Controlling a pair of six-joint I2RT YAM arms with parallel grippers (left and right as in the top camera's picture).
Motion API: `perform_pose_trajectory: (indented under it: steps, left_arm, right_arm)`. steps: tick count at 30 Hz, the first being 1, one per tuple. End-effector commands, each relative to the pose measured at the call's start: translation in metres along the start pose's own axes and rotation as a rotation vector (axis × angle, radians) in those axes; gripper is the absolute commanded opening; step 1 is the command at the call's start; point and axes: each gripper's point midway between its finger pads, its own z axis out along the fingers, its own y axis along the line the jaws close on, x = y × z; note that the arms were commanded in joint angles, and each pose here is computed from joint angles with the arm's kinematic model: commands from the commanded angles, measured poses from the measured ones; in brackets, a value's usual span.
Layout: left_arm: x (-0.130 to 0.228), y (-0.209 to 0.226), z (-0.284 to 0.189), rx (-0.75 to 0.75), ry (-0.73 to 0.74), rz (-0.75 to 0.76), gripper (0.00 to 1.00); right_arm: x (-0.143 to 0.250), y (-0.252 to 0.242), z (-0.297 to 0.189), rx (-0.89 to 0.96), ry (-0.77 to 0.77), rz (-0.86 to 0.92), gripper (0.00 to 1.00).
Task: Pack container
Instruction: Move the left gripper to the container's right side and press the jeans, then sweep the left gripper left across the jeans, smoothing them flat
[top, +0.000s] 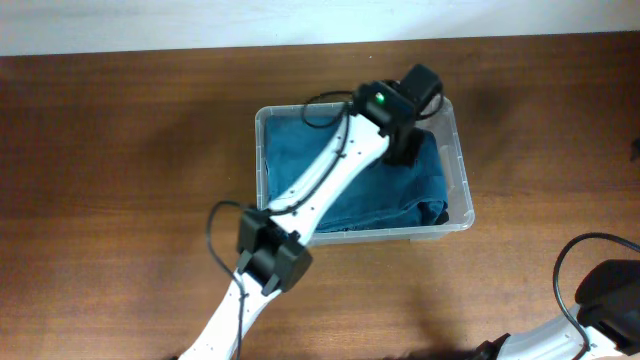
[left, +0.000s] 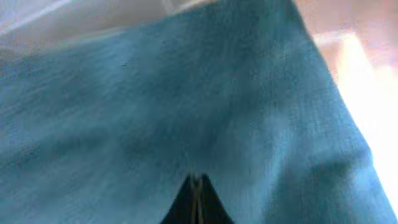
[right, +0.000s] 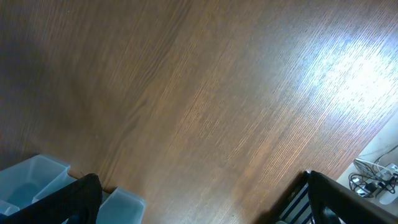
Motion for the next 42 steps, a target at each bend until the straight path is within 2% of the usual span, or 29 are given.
perform_pose_trajectory:
  steps: [1, 6, 18, 31, 37, 41, 42]
  left_arm:
    - [0.004, -0.007, -0.064, 0.078, -0.041, -0.007, 0.01]
    - [0.043, -0.013, -0.064, 0.113, 0.126, -0.011, 0.01]
    - [0.065, -0.064, -0.038, 0.128, 0.171, 0.087, 0.01]
    - [0.096, -0.061, 0.065, 0.052, 0.358, 0.089, 0.01]
    - [0.08, -0.064, 0.049, 0.081, 0.294, 0.107, 0.01]
    - [0.062, -0.053, 0.002, 0.088, 0.213, 0.095, 0.01]
    - [0.056, -0.055, -0.012, 0.127, 0.185, 0.128, 0.01]
  right_arm:
    - [0.002, -0.003, -0.008, -0.003, -0.016, 0.0, 0.98]
    - [0.002, -0.003, -0.008, -0.003, -0.016, 0.0, 0.98]
    - [0.002, -0.002, -0.008, -0.003, -0.016, 0.0, 0.99]
    - [0.002, -0.002, -0.008, -0.003, -0.016, 0.0, 0.98]
    - [0.002, -0.003, -0.007, -0.002, -0.016, 0.0, 0.98]
    - [0.002, -0.003, -0.008, -0.003, -0.016, 0.0, 0.98]
    - [0.002, -0.002, -0.008, -0.003, -0.016, 0.0, 0.98]
